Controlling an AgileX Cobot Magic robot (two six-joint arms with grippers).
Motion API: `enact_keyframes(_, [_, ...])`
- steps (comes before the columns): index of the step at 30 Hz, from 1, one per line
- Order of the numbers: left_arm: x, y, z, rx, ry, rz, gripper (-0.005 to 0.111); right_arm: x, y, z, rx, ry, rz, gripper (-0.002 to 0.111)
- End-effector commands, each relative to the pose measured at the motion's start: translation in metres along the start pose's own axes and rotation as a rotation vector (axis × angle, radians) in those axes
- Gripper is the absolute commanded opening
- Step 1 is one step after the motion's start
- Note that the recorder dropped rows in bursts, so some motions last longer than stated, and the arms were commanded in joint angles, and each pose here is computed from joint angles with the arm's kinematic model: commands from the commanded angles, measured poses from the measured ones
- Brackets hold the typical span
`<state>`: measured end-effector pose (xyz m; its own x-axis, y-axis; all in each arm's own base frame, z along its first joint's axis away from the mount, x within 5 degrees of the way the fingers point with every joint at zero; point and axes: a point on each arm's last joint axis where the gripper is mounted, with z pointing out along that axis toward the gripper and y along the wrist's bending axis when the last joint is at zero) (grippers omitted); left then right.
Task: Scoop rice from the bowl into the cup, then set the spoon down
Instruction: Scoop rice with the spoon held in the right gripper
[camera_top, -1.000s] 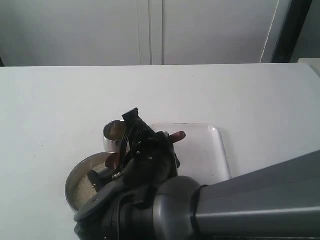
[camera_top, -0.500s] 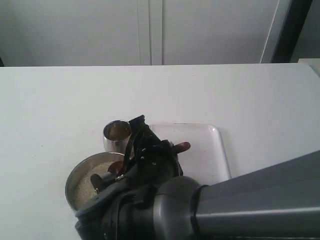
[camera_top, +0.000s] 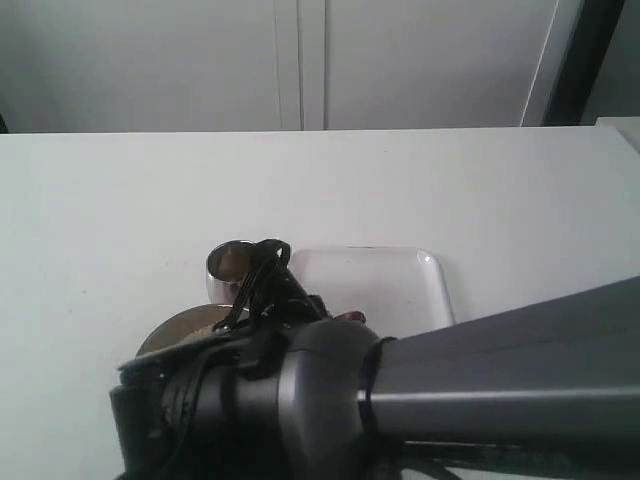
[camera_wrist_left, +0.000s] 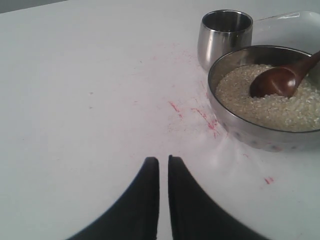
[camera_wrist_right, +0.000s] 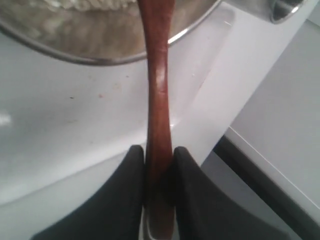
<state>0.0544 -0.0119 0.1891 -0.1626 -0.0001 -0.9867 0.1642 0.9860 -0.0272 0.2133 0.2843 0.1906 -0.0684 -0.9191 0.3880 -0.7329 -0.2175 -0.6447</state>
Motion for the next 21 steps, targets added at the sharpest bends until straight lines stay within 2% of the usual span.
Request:
enact_keyframes(1, [-0.002,-0.001,0.000,0.009,-0.005,-0.007,0.014,-0.004,-0.003,-0.009,-0.119,-0.042,0.014,0.000])
enact_keyframes(10, [-0.002,-0.001,0.000,0.009,-0.005,-0.007,0.014,-0.002,-0.024,-0.014,-0.224,-0.084,0.076,0.000])
enact_keyframes(13, [-0.002,-0.001,0.000,0.009,-0.005,-0.007,0.014,0.001,-0.030,-0.011,-0.327,-0.118,0.117,0.000])
enact_keyframes(17, [-0.002,-0.001,0.000,0.009,-0.005,-0.007,0.014,0.006,-0.033,-0.004,-0.543,-0.188,0.198,0.000])
enact_keyframes(21, [-0.002,-0.001,0.000,0.009,-0.005,-0.007,0.014,0.018,-0.041,0.004,-0.632,-0.208,0.281,0.000])
